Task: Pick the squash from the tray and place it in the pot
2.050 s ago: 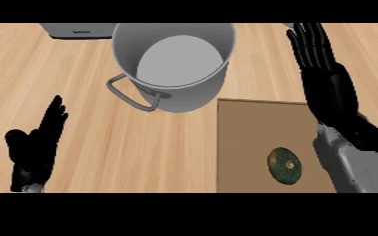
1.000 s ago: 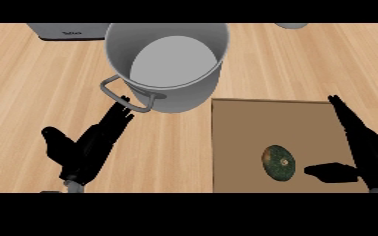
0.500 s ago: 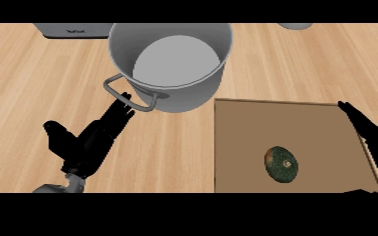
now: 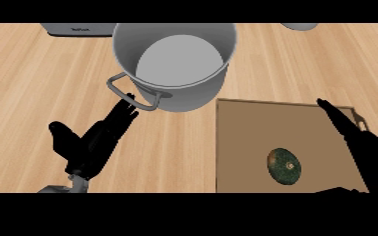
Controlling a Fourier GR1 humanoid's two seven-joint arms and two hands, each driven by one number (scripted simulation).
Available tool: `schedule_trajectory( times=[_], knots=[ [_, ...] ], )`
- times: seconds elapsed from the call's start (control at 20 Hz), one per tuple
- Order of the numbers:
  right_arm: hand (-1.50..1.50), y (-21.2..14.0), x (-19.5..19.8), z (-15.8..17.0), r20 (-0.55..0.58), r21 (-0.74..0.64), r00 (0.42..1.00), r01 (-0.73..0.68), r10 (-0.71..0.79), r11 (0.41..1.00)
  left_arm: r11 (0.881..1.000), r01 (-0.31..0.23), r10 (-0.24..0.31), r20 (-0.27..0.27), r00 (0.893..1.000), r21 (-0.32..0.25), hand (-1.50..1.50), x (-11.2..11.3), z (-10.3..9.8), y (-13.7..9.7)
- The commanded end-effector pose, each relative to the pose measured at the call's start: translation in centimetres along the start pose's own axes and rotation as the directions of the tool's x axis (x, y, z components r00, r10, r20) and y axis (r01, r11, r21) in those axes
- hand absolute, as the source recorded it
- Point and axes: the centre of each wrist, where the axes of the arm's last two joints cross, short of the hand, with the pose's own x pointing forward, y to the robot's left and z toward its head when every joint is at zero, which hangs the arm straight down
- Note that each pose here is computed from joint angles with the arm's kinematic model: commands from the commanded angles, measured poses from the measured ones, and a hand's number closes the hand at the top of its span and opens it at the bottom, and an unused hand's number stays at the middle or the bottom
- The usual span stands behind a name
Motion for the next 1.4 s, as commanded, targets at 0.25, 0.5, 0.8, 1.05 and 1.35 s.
schedule_trajectory(
  times=[0.25,0.5,0.8,1.05,1.35],
  knots=[
    [-1.50,4.8,1.2,-2.1,-0.148,0.036,0.987,-0.063,0.068,0.997,1.000,0.011,-0.011,0.005,1.000,-0.016,0.00,-1.6,0.4,0.2],
    [-1.50,4.4,-0.9,-2.2,-0.216,0.005,0.964,-0.157,0.154,0.988,1.000,0.008,-0.008,-0.015,1.000,-0.001,0.00,-0.1,0.1,0.4],
    [-1.50,5.6,-1.6,-3.3,-0.254,0.012,0.951,-0.181,0.178,0.983,1.000,0.007,-0.007,-0.003,1.000,-0.003,0.00,0.6,-0.1,-0.5],
    [-1.50,6.6,-1.4,-3.4,-0.240,0.045,0.953,-0.178,0.183,0.983,1.000,-0.005,0.005,0.001,1.000,0.005,0.00,-0.5,-0.3,0.0],
    [-1.50,9.3,-2.8,-2.9,-0.274,0.067,0.941,-0.188,0.200,0.980,1.000,0.002,-0.002,-0.001,1.000,-0.003,0.00,0.2,-1.0,0.4]
  ],
)
